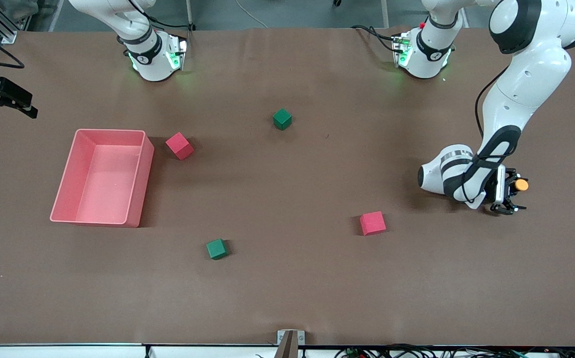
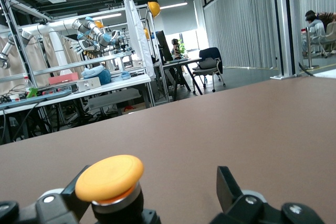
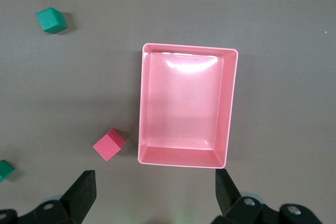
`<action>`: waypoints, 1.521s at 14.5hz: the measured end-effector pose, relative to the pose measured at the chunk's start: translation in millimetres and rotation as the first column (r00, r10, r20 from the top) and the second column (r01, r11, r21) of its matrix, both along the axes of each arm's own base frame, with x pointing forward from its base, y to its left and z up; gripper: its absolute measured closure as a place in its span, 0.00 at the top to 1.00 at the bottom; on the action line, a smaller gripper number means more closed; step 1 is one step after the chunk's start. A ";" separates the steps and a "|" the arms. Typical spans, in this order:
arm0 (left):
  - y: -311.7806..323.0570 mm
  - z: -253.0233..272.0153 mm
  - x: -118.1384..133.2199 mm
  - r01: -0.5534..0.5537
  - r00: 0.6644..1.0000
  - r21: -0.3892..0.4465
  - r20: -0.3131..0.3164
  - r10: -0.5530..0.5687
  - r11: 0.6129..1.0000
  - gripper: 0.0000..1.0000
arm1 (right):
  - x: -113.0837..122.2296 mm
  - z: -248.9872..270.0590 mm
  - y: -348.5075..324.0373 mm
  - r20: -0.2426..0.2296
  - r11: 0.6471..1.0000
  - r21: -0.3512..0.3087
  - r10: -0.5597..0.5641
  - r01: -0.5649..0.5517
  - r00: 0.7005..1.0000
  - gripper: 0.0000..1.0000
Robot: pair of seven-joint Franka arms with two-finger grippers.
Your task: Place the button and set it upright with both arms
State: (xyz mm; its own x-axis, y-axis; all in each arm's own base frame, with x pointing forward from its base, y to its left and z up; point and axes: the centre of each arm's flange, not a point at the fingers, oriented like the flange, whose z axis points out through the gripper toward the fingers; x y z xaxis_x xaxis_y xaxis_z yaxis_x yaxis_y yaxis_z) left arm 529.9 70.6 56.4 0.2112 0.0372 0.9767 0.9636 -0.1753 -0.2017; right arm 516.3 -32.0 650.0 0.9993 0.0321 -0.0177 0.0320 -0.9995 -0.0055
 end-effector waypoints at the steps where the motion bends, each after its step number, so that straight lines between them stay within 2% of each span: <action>1: 1.0 -0.1 -0.8 -0.001 1.000 0.004 -0.013 0.001 1.000 1.00 | 0.0 0.0 0.0 0.000 1.000 0.000 0.000 0.000 1.000 1.00; 8: 10.3 8.6 -5.6 -0.014 0.997 0.047 -0.076 0.017 0.999 1.00 | 0.0 -0.1 0.7 0.000 1.000 0.000 0.001 -0.001 1.000 1.00; 13: 7.5 30.3 -1.0 -0.022 0.995 0.053 -0.096 0.027 0.998 1.00 | 0.0 -0.3 0.8 -0.001 1.000 0.000 0.002 -0.002 1.000 1.00; 16: -5.5 55.9 8.8 -0.034 0.993 0.039 -0.111 0.038 0.999 1.00 | 0.0 -0.3 0.8 -0.001 1.000 0.000 0.002 -0.002 1.000 1.00; 22: -38.1 128.0 33.7 -0.067 0.981 -0.022 -0.183 0.062 0.998 1.00 | 0.1 -0.4 0.8 -0.001 1.000 0.000 0.002 -0.002 1.000 1.00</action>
State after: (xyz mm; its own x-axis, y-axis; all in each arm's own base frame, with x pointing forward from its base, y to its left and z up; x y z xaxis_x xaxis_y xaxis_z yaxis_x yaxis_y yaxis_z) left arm 563.6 32.5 184.4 0.3820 0.0831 0.9204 0.9206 -0.1220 -0.3711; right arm 516.4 -31.2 649.7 0.9993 0.0338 -0.0184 0.0337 -0.9994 -0.0054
